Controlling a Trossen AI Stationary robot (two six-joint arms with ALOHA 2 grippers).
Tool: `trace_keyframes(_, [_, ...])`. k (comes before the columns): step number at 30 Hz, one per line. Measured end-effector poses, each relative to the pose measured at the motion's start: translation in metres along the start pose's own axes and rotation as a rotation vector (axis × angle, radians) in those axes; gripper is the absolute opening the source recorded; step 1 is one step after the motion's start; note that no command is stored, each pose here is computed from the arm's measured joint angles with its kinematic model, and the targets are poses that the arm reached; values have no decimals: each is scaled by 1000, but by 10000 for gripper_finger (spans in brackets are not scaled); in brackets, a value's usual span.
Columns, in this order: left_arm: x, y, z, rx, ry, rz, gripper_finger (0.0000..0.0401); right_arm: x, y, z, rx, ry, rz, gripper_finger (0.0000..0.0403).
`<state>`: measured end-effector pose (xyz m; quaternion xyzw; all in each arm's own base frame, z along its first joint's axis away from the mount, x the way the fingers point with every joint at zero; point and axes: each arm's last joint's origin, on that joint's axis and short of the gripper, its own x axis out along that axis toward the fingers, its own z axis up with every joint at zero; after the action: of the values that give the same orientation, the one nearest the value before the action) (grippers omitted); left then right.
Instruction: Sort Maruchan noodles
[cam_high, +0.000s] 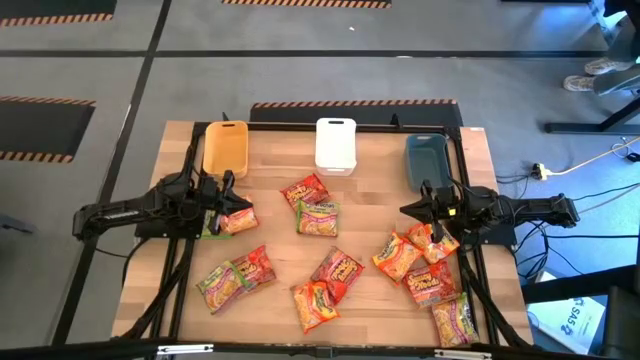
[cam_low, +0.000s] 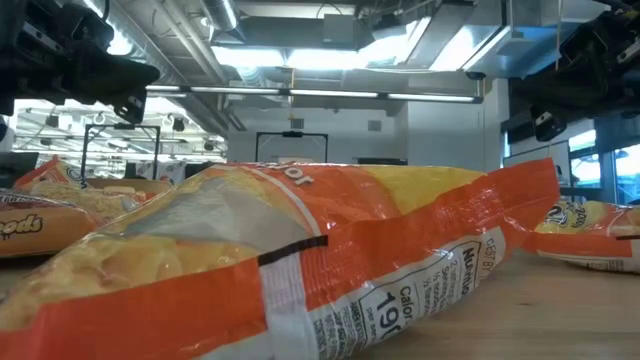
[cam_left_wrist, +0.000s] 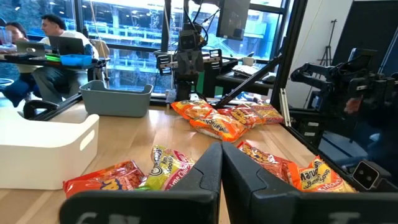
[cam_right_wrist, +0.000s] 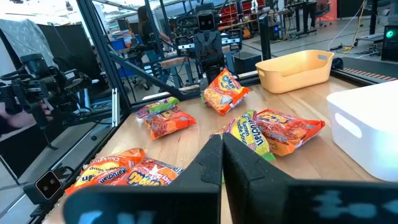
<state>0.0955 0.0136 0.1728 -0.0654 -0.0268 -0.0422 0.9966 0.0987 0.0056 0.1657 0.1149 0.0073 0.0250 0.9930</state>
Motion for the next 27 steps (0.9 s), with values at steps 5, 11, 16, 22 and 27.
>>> trace_keyframes(5, [0,1,4,10,-47,64,4,0,0,0,0,0,0,1])
trace_keyframes(11, [-1,2,10,2,-118,124,4,0,0,2,0,-26,4,1])
trace_keyframes(16, [-2,2,16,8,-179,124,4,0,1,8,1,-90,-10,1])
trace_keyframes(22, [0,4,16,-38,-184,187,1,0,-2,9,31,-127,-120,1])
trace_keyframes(27, [6,7,16,-54,-180,202,1,3,-4,6,62,-90,-164,1])
